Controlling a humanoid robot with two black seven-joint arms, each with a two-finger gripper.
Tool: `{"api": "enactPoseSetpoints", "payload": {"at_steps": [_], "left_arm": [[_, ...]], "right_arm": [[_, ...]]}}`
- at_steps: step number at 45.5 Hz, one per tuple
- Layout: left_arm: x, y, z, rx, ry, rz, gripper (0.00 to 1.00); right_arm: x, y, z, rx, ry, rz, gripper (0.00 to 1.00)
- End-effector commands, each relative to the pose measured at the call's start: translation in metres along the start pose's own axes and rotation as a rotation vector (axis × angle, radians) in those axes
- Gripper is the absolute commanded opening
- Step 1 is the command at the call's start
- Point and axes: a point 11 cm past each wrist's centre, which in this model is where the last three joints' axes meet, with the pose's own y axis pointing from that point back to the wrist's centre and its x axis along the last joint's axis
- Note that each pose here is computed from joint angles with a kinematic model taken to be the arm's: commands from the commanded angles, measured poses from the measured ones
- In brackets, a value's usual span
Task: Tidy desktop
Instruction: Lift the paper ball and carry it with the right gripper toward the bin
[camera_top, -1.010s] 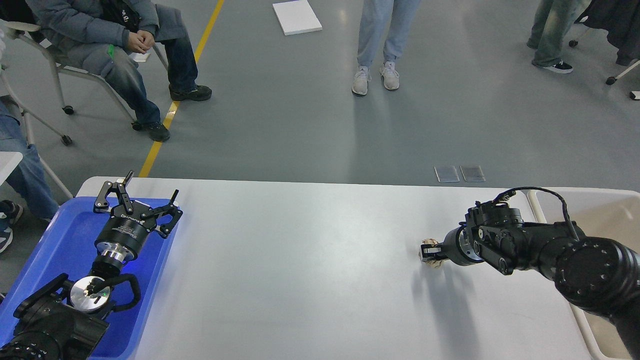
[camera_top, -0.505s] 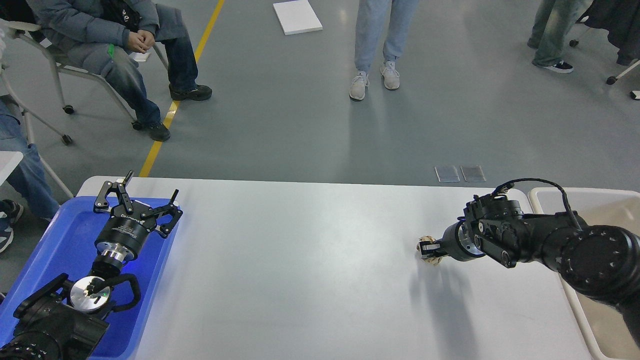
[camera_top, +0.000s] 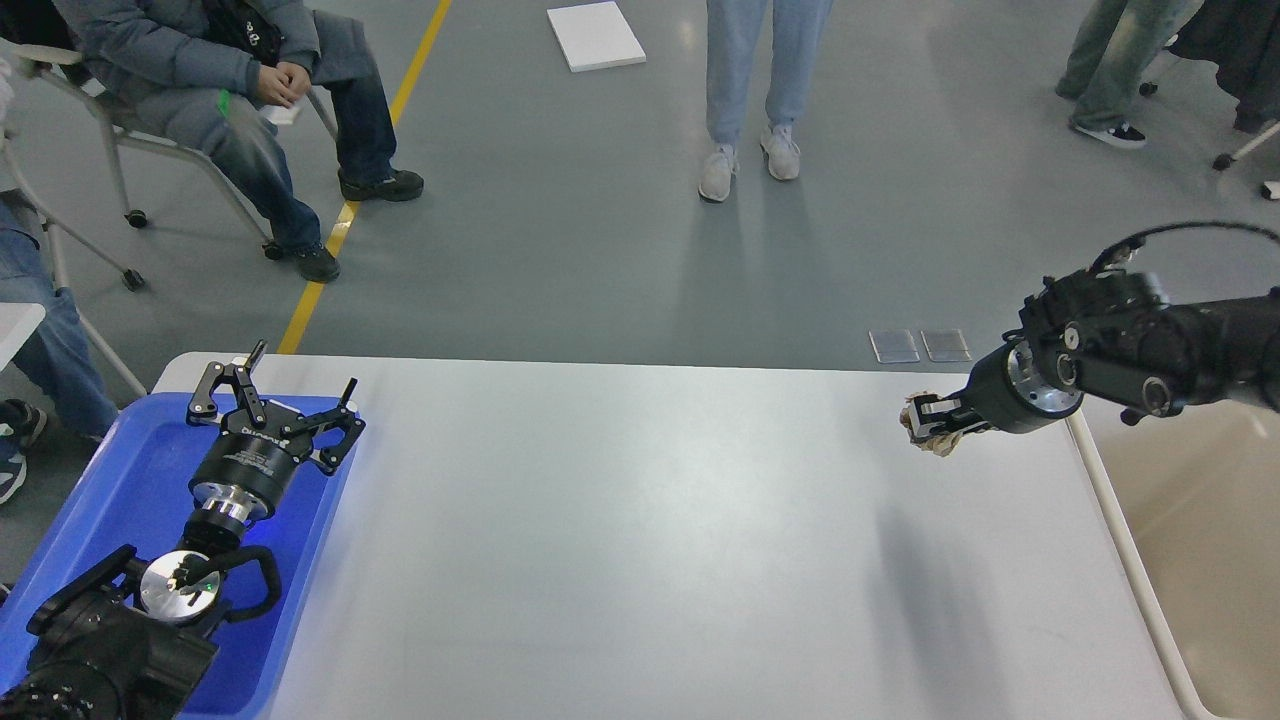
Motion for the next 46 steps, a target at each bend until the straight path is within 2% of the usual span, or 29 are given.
{"api": "enactPoseSetpoints", "payload": {"at_steps": [1, 25, 34, 46], "left_arm": [[0.0, 0.0, 0.0, 0.001, 0.0, 0.0, 1.0], [0.0, 0.0, 0.0, 0.001, 0.0, 0.0, 1.0], [0.0, 0.0, 0.0, -0.001, 0.0, 0.0, 1.0], [0.0, 0.0, 0.0, -0.001, 0.0, 0.0, 1.0]], "right_arm": [[0.022, 0.067, 0.007, -0.011, -0.004, -0.003, 0.0], [0.065, 0.173, -0.014, -0.044, 0.006, -0.038, 0.0], [0.075, 0.19, -0.026, -0.036, 0.034, -0.001, 0.0], [0.074, 0.189, -0.026, -0.036, 0.034, -0.003, 0.0]]}}
